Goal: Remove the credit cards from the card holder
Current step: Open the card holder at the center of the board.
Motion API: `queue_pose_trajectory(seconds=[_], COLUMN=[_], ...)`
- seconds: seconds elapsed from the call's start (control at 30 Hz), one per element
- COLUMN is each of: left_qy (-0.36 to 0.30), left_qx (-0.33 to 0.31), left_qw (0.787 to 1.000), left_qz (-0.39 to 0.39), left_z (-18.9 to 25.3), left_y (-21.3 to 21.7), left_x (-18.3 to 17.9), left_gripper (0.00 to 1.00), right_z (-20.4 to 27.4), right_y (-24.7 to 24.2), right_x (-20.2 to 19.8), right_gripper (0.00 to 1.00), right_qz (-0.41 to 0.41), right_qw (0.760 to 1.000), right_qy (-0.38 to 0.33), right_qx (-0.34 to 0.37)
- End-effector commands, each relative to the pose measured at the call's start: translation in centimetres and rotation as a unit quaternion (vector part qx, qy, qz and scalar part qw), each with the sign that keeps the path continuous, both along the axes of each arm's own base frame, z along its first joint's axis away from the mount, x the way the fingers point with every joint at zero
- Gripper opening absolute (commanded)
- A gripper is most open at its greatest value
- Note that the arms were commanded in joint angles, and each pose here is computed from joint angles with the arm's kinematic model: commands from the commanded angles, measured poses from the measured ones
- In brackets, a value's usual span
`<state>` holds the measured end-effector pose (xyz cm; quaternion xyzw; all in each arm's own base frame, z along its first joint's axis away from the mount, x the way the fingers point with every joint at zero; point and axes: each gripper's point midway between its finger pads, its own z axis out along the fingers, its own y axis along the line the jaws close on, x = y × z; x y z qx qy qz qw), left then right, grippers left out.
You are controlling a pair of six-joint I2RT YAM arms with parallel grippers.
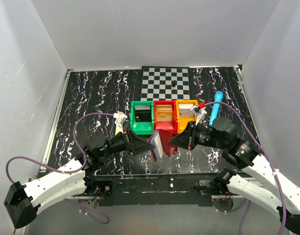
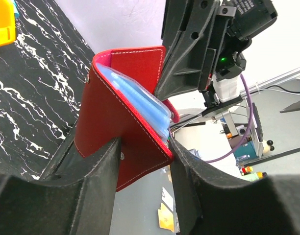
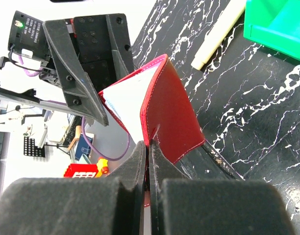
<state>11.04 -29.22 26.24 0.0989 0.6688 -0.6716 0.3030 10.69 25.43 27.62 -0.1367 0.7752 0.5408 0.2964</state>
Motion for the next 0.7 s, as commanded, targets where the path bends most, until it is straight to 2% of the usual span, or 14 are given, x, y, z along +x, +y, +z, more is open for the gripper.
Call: queue_pose_trajectory(seconds=[0.0, 0.13, 0.3, 0.4, 0.53, 0.57, 0.67], left_qy=[-0.019, -0.021, -0.027, -0.030, -0.045, -0.051, -0.058], left_qx=[-0.007, -0.004, -0.001, 0.008, 0.006, 0.005, 0.011], left_qw=[1.000, 1.000, 1.000, 0.999, 0.999, 0.998, 0.998], left_qz=[-0.002, -0.008, -0.009, -0.009, -0.020, -0.023, -0.034], left_z=[0.7, 0.7, 0.9, 0.8, 1.8, 2.2, 3.2], left_y=[0.2, 0.1, 0.0, -0.1, -0.1, -0.1, -0.1], left_x=[-0.4, -0.4, -0.4, -0.3, -0.7, -0.8, -1.2], left_gripper=[0.37, 0.20, 0.16, 0.00, 0.00, 0.00, 0.00], right_z=[1.6, 1.7, 1.9, 2.0, 1.8, 1.8, 2.1], right_y=[0.3, 0.4, 0.4, 0.3, 0.2, 0.1, 0.0], right_x=[-0.1, -0.2, -0.4, -0.6, -0.8, -0.9, -1.2], right_gripper=[0.01, 0.01, 0.01, 0.01, 0.01, 0.06, 0.36], right_qz=[0.010, 0.016, 0.024, 0.029, 0.037, 0.038, 0.046], right_qw=[0.999, 0.999, 0.999, 0.998, 0.998, 0.998, 0.998], right_qy=[-0.024, -0.025, -0.028, -0.034, -0.039, -0.040, -0.047], right_qx=[0.036, 0.037, 0.034, 0.035, 0.024, 0.022, 0.021])
